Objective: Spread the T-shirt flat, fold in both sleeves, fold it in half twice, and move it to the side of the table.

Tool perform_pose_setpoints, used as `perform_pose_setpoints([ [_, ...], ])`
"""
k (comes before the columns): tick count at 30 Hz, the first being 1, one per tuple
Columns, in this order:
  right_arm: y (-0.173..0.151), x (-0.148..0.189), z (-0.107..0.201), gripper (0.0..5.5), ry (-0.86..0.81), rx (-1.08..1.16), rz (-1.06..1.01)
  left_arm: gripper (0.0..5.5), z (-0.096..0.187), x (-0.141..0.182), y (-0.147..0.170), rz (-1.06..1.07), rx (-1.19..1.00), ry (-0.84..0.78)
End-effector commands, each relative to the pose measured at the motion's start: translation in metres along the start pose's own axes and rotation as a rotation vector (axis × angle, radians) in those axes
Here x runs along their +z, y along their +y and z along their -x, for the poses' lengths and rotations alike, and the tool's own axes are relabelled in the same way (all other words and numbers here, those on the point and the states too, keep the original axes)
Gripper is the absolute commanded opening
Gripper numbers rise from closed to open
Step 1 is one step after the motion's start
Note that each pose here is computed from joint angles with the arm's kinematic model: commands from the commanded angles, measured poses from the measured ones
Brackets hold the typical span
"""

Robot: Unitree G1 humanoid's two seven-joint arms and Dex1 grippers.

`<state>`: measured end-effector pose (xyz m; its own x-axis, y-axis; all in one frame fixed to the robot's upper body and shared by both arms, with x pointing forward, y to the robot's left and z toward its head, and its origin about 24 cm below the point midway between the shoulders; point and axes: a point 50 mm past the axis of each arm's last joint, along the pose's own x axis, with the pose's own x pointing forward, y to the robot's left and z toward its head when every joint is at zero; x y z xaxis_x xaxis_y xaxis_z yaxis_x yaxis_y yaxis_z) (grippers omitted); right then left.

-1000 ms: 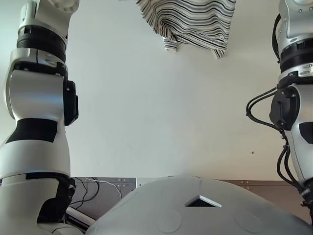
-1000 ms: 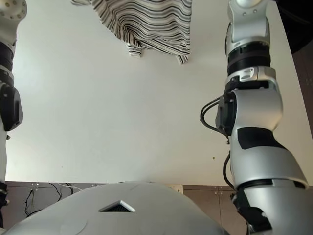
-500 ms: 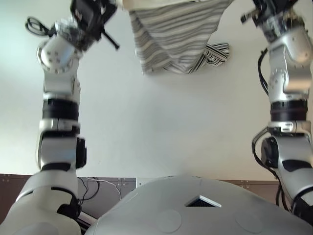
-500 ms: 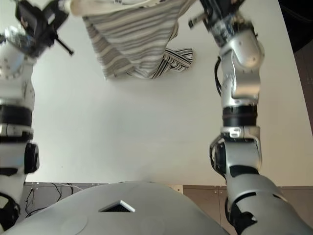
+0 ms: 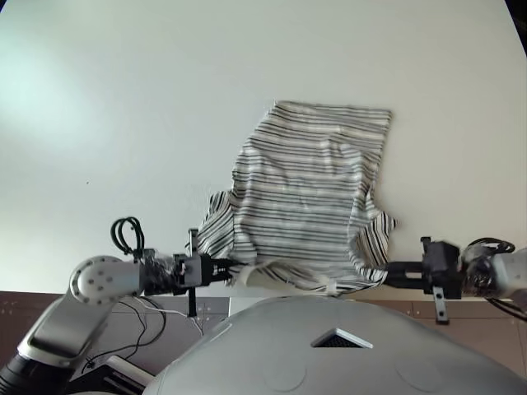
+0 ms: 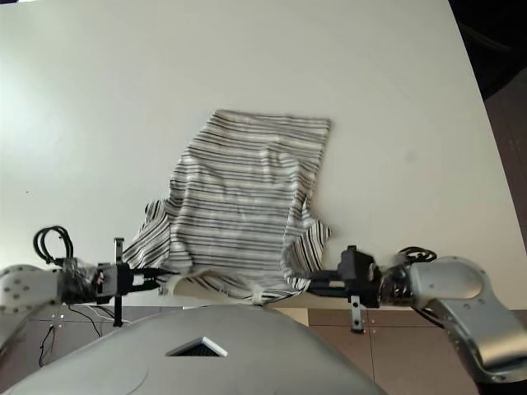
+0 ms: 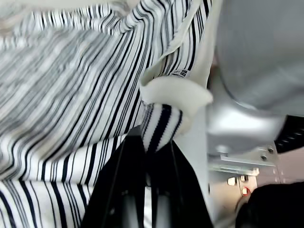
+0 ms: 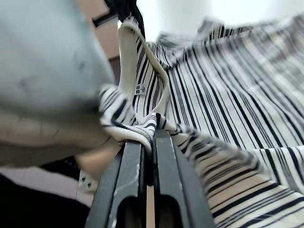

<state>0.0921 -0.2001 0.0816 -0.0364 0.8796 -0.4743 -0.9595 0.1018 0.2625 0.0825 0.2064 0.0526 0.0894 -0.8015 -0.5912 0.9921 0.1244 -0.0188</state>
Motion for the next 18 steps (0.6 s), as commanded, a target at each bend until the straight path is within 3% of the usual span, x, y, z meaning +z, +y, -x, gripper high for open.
perform_pose_setpoints([
  [1, -0.006, -0.008, 0.003, 0.13, 0.105, -0.064, 0.049, 0.10, -0.012, -0.026, -0.001, -0.064, 0.169, 0.144],
  [3, -0.006, -0.008, 0.009, 0.10, 0.141, -0.047, 0.066, 0.48, -0.020, -0.031, -0.009, -0.094, 0.194, 0.167],
  [8, 0.003, -0.013, 0.027, 1.03, 0.176, 0.035, 0.060, 1.22, -0.022, -0.033, -0.037, -0.076, 0.173, 0.157],
  [14, 0.007, -0.018, 0.044, 2.05, 0.118, -0.046, -0.007, 1.96, 0.014, -0.036, -0.059, 0.089, 0.035, 0.169],
  [18, -0.012, -0.006, 0.061, 2.73, 0.075, -0.176, 0.016, 2.25, 0.037, -0.036, -0.028, 0.101, 0.099, 0.162],
])
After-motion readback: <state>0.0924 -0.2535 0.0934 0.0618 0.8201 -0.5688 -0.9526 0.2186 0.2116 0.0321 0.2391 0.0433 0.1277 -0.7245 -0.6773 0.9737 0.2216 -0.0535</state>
